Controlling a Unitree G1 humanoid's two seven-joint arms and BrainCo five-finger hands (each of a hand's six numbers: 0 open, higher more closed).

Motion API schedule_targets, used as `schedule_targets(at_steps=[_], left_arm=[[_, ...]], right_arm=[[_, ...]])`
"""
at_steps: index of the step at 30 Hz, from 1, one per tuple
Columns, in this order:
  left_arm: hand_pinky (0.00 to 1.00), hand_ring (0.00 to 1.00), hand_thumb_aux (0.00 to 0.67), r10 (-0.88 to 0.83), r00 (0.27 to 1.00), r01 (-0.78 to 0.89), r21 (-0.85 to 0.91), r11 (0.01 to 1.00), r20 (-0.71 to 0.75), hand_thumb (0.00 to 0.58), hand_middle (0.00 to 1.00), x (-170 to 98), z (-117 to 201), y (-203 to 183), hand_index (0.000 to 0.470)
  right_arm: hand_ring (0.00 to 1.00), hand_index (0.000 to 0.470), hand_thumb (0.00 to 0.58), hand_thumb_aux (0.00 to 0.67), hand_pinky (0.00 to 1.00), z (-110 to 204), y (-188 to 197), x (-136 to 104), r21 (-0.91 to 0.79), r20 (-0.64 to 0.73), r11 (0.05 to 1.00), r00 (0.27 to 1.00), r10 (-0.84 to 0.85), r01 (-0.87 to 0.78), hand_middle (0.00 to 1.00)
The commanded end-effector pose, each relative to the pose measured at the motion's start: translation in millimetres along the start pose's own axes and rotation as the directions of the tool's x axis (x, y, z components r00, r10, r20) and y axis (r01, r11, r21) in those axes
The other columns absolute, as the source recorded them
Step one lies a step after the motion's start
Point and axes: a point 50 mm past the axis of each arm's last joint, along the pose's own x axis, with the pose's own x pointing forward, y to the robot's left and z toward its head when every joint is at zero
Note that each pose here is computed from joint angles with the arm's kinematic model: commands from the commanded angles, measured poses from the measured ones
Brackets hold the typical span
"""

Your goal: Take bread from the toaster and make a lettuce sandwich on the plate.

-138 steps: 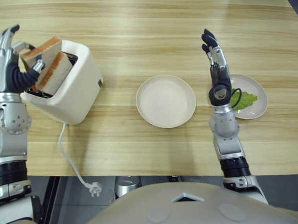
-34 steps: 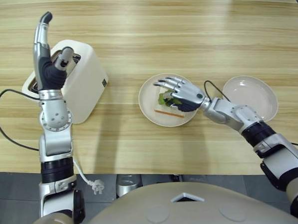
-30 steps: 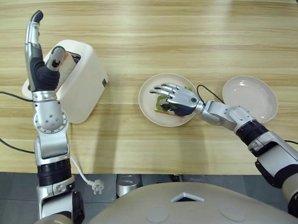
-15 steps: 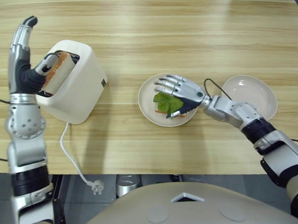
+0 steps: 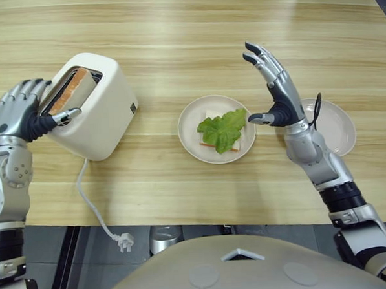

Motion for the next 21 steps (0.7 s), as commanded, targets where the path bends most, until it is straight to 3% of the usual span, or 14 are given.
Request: schedule_targets(at_steps=[1,2,13,14,21], left_arm=[[0.00,0.00,0.565,-0.072,0.997,0.072,0.020,0.997,0.016,0.566,0.00,2,0,-12,0.388],[0.00,0.00,0.670,-0.068,0.997,0.068,0.005,0.998,0.030,0.580,0.00,2,2,-13,0.460],[0.02,0.02,0.670,0.217,0.967,-0.201,-0.125,0.972,0.134,0.580,0.02,4,20,21,0.460],[1.00,1.00,0.670,0.233,0.961,-0.213,-0.143,0.967,0.147,0.580,1.00,5,23,22,0.460],[1.00,1.00,0.670,0.442,0.854,-0.317,-0.399,0.861,0.275,0.580,1.00,12,71,46,0.460]], right_arm=[[0.00,0.000,0.000,0.000,0.00,-6,7,-6,0.005,-0.032,1.000,0.999,-0.001,0.001,0.00],[0.00,0.000,0.000,0.000,0.00,-7,8,-7,0.011,-0.037,1.000,0.999,0.001,0.000,0.00],[0.00,0.000,0.000,0.000,0.00,-12,15,-5,0.025,-0.045,1.000,0.999,0.016,-0.015,0.00],[0.00,0.000,0.000,0.000,0.00,-13,16,-5,0.023,-0.045,1.000,0.999,0.018,-0.017,0.00],[0.00,0.000,0.000,0.000,0.00,-20,13,-6,0.010,-0.054,1.000,0.998,0.019,-0.019,0.00]])
